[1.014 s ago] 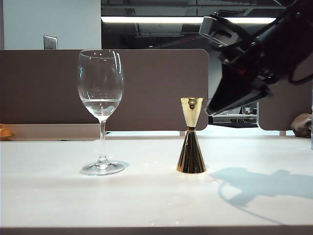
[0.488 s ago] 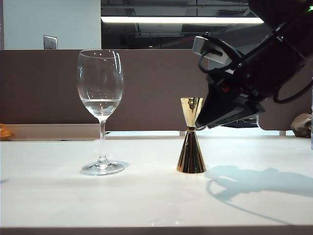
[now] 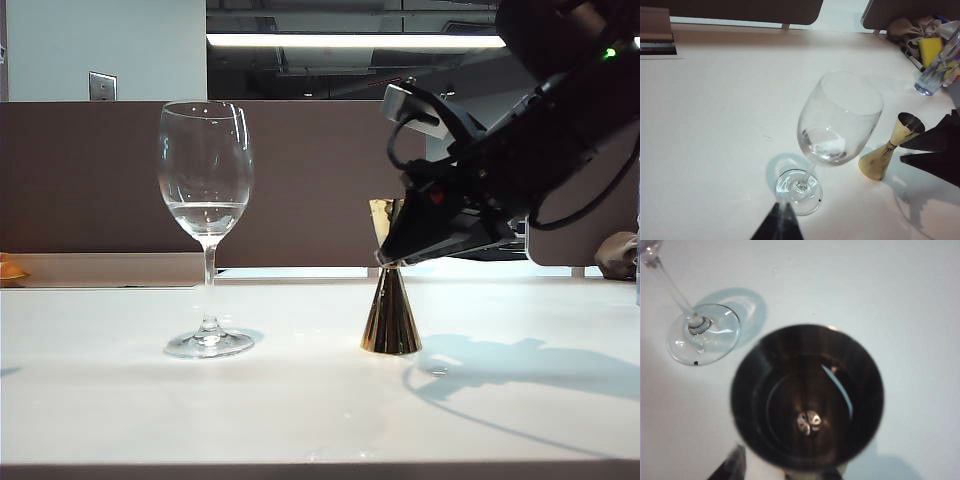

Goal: Pick up the jigger and pour the water inside into the glass.

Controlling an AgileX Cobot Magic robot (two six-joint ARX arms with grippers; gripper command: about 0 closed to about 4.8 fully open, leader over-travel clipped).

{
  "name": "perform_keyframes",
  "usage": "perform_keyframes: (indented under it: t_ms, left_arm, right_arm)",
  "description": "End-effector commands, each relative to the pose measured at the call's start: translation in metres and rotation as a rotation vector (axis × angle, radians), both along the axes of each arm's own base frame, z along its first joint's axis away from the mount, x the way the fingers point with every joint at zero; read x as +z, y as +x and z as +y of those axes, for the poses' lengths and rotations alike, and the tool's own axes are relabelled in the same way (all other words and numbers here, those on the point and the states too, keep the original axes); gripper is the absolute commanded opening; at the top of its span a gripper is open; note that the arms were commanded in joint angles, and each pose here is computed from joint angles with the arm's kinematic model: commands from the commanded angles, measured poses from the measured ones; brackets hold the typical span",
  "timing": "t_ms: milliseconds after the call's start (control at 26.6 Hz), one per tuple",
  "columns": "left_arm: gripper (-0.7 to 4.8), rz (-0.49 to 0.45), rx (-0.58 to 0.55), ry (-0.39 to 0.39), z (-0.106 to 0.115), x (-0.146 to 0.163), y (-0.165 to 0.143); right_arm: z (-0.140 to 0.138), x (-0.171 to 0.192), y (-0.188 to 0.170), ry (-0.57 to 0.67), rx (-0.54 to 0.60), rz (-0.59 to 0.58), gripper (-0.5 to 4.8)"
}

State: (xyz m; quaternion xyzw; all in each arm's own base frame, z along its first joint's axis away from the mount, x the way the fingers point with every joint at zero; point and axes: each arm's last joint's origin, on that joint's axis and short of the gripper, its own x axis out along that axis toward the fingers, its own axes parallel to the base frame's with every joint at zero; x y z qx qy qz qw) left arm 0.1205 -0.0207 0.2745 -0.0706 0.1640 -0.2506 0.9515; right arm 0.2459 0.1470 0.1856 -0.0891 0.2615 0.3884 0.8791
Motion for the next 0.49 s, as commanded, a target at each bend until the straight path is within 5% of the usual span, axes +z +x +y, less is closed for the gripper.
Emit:
perform_keyframes:
  t_ms: [38, 488]
  left_arm:
    - [-0.05, -0.011, -0.001, 0.0, 0.0, 0.0018, 0.0]
    - [-0.05, 0.007, -0.002, 0.004, 0.0, 0.0001, -0.0007]
  right_arm:
    - [0.0027, 0.0024, 0.0038, 0.029, 0.003, -0.034, 1.81]
    - [0.0072, -0.0068, 0.0119, 0.051, -0.005, -0.05, 1.81]
